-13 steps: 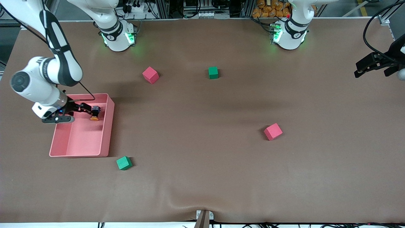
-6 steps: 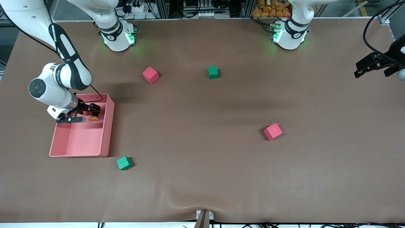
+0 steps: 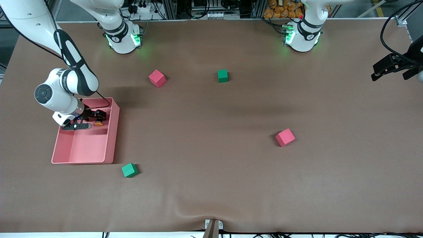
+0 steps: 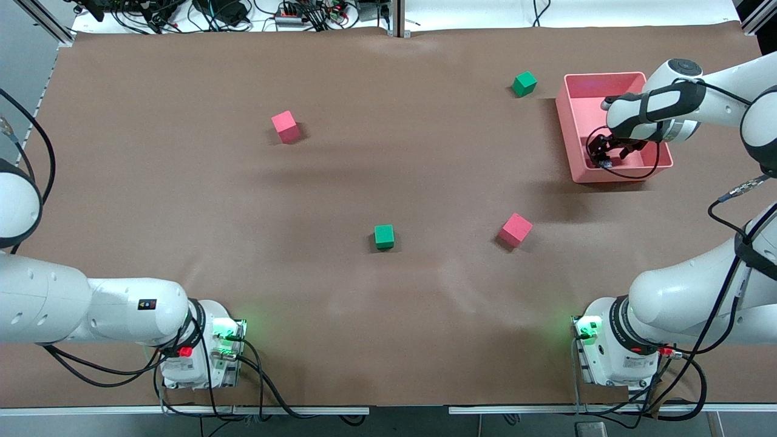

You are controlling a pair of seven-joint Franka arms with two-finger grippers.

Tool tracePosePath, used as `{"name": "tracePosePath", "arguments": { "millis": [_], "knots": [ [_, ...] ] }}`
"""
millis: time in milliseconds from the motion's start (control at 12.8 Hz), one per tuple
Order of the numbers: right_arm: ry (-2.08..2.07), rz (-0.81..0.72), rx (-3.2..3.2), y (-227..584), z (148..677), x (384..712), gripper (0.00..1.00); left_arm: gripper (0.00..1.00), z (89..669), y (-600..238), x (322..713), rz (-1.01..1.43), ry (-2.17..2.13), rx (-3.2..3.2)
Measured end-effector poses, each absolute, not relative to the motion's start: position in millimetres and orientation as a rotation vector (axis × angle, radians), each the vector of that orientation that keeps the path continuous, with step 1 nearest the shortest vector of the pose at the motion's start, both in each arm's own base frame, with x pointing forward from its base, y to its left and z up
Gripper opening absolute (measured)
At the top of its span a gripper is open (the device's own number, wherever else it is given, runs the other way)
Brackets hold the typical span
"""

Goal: Place and upright button with both arms
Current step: 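Close the right gripper on the button's black body and lift it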

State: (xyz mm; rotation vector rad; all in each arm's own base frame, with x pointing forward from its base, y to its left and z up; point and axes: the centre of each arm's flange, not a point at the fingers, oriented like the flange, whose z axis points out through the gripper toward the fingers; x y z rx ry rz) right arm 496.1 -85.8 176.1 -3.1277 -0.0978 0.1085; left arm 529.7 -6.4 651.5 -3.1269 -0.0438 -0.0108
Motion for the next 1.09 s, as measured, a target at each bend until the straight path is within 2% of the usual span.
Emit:
{"name": "tracePosePath", "arguments": {
  "millis": [78, 156, 468, 936, 1092],
  "knots": [
    [-0.098, 0.109, -3.128, -85.8, 174.3, 495.9, 1.0, 1.0, 651.7, -6.5, 529.7, -0.012, -0.044, -3.127],
    [-0.097, 0.11, -3.128, -85.7, 173.3, 495.7, 0.91, 1.0, 652.0, -6.7, 529.7, -0.013, -0.043, -3.127],
    [-0.088, 0.094, -3.131, -88.8, 176.8, 497.4, 0.44, 1.0, 652.6, -7.5, 529.7, -0.014, -0.041, -3.127],
    [-0.084, 0.085, -3.133, -89.7, 179.5, 498.7, 0.41, 1.0, 653.7, -14.9, 529.4, -0.017, -0.019, -3.127],
    [-0.087, 0.046, -3.138, -91.0, 196.5, 507.8, 0.41, 1.0, 653.5, -15.3, 529.2, -0.015, -0.018, -3.127]
  ]
}}
